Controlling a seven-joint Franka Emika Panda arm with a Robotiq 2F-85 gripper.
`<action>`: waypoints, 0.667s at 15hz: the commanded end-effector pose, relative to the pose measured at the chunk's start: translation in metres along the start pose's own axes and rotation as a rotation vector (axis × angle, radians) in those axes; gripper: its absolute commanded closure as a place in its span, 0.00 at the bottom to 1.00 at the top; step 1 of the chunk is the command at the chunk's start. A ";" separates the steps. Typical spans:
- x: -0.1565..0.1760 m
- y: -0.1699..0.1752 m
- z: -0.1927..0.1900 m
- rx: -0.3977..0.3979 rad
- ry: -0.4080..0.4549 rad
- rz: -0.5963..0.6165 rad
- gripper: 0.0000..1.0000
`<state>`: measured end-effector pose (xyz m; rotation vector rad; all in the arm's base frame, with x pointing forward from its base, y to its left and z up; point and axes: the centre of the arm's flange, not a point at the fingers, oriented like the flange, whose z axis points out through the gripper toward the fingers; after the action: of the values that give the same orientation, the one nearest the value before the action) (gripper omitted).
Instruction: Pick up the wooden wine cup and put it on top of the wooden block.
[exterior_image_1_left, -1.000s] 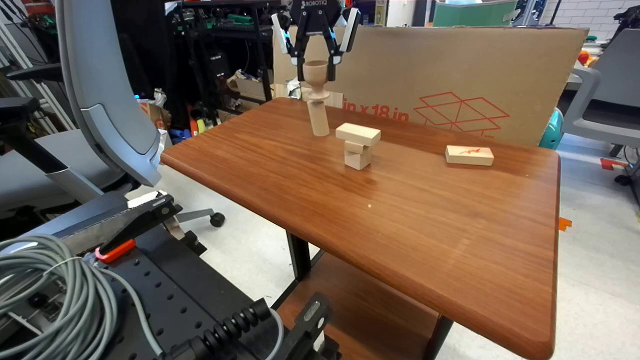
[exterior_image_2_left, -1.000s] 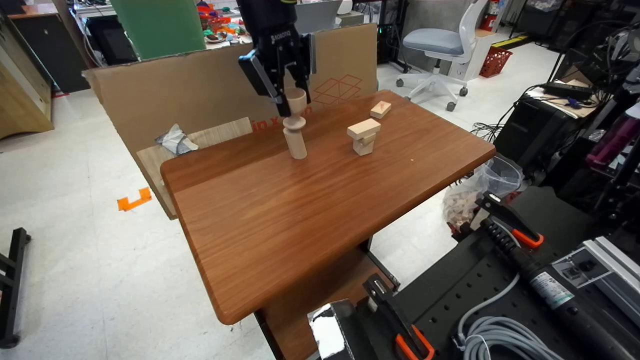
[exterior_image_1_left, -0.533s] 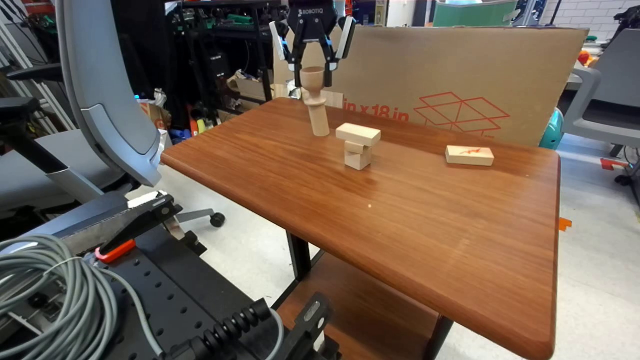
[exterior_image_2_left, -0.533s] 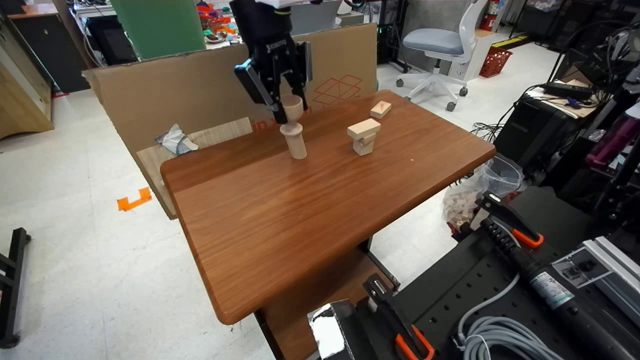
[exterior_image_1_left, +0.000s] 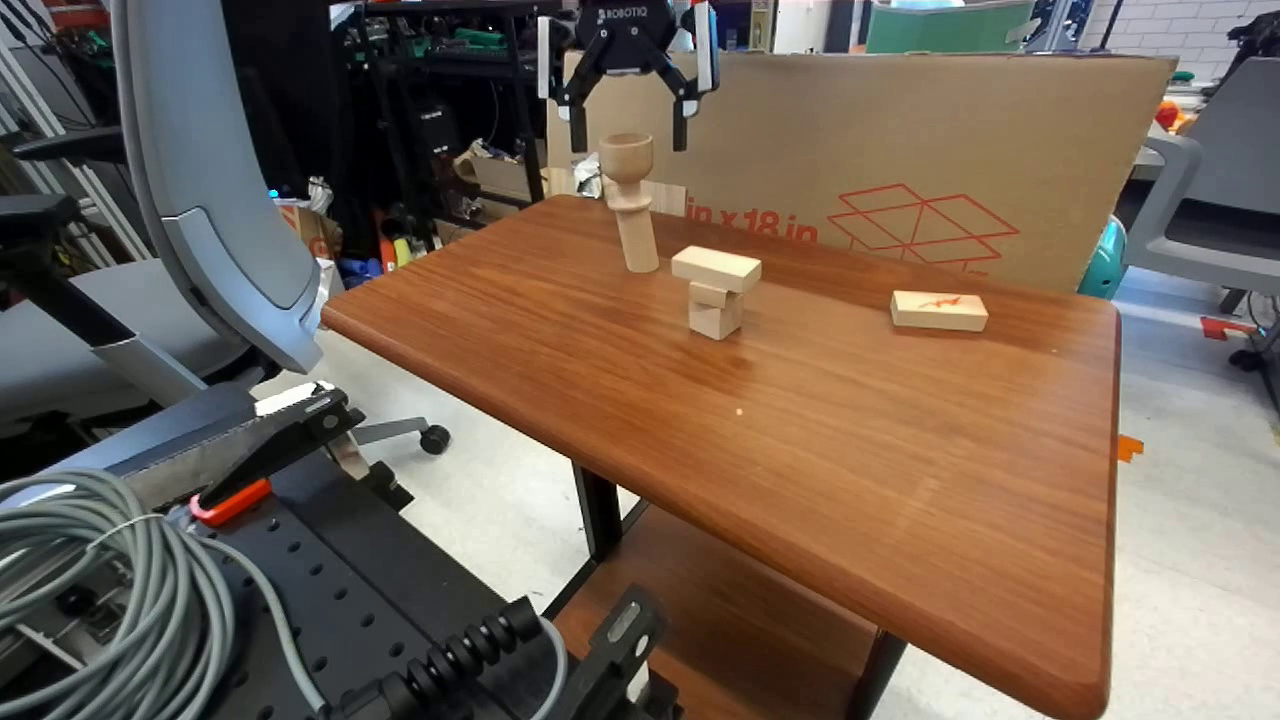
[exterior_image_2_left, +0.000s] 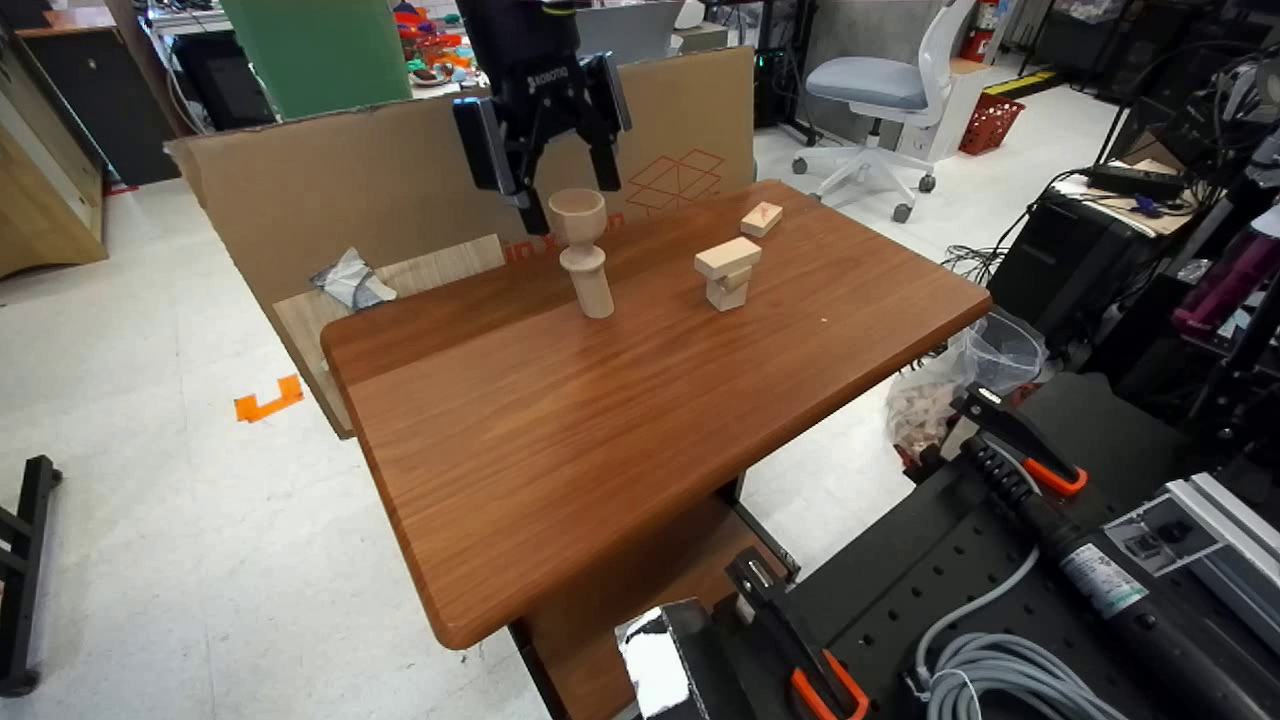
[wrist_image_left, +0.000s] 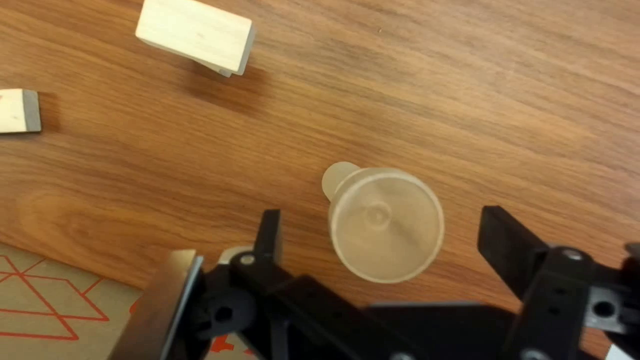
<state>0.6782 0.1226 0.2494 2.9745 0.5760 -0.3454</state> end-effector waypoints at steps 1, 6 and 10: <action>-0.034 -0.002 -0.038 -0.019 0.047 0.000 0.00; -0.110 0.026 -0.104 0.052 0.164 0.067 0.00; -0.102 0.040 -0.115 0.062 0.140 0.096 0.00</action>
<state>0.6247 0.0639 0.3877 3.0912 0.4398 -0.1496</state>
